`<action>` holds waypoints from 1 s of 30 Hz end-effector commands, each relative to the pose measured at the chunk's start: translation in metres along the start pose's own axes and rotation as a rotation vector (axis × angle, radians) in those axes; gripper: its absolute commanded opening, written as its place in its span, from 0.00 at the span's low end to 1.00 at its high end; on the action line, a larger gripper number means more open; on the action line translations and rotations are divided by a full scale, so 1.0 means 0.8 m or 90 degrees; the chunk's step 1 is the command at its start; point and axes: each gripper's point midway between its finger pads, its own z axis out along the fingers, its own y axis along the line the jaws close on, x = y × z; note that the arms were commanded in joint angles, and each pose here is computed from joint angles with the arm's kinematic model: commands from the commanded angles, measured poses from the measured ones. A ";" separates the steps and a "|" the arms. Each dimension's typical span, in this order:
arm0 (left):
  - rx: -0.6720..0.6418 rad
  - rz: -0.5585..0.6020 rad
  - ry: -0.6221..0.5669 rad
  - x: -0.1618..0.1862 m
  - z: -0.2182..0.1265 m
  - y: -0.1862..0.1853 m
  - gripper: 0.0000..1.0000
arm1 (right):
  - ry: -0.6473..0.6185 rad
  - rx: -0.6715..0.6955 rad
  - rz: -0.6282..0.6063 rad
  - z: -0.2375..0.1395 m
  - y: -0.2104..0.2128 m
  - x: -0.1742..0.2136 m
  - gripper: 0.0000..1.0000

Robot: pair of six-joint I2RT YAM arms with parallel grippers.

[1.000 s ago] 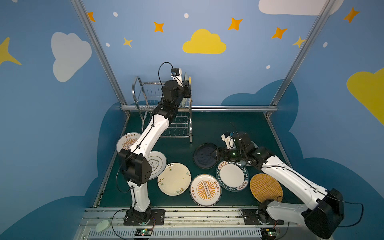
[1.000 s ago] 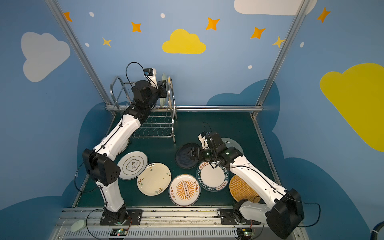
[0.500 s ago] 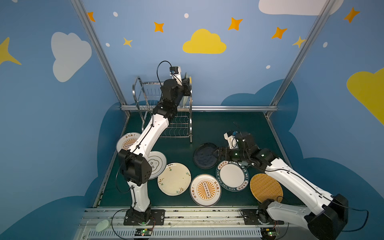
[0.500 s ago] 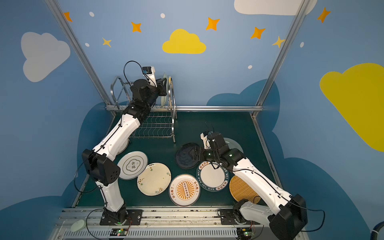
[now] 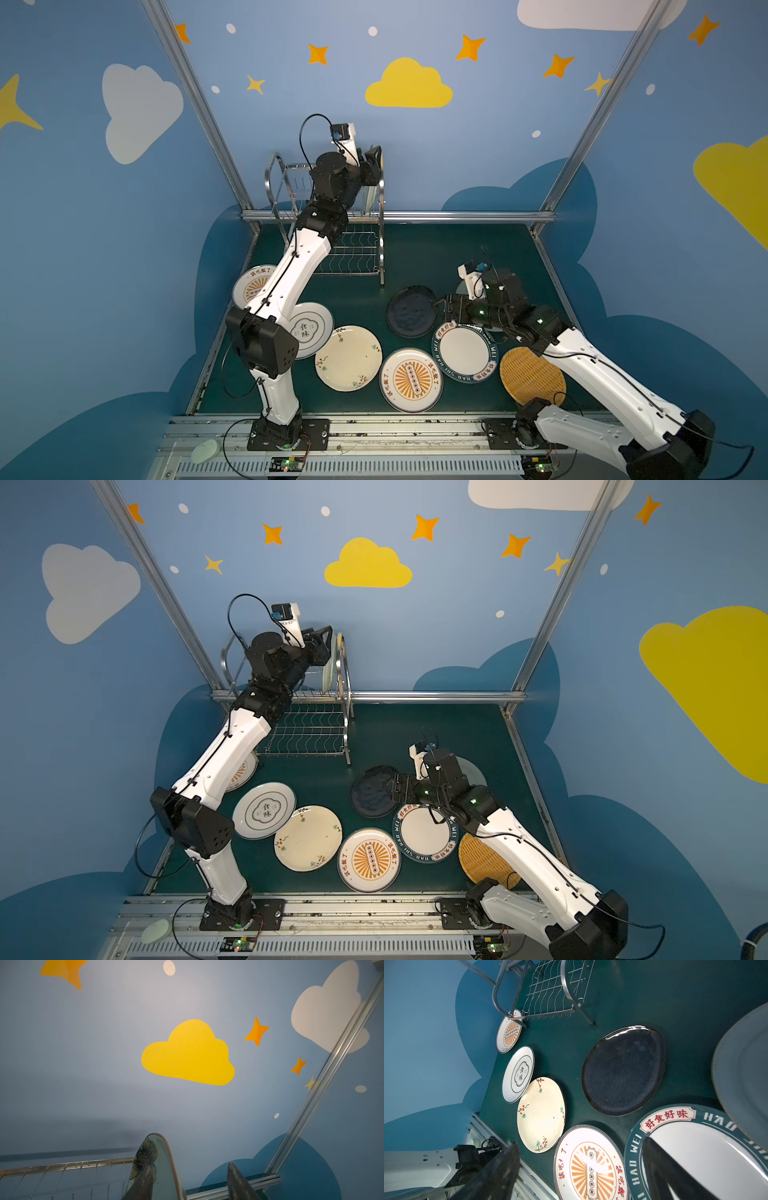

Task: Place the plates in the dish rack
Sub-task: 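Lower the sunflower plate into the top rack slots with the left gripper, then open and withdraw the left gripper while the right gripper reaches the pale green plate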

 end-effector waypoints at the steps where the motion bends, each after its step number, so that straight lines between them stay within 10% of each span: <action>1: 0.026 -0.008 -0.050 -0.059 -0.033 -0.016 0.65 | -0.017 -0.002 -0.014 -0.010 0.000 -0.003 0.90; 7: 0.046 -0.050 -0.062 -0.078 -0.071 -0.024 1.00 | -0.037 -0.016 -0.031 -0.023 0.009 -0.012 0.91; 18: 0.101 -0.145 -0.030 -0.065 -0.202 -0.038 1.00 | -0.099 -0.053 -0.065 -0.050 0.030 -0.045 0.91; 30: 0.026 -0.210 0.124 0.075 -0.359 0.007 1.00 | -0.123 -0.043 -0.061 -0.036 0.007 -0.045 0.91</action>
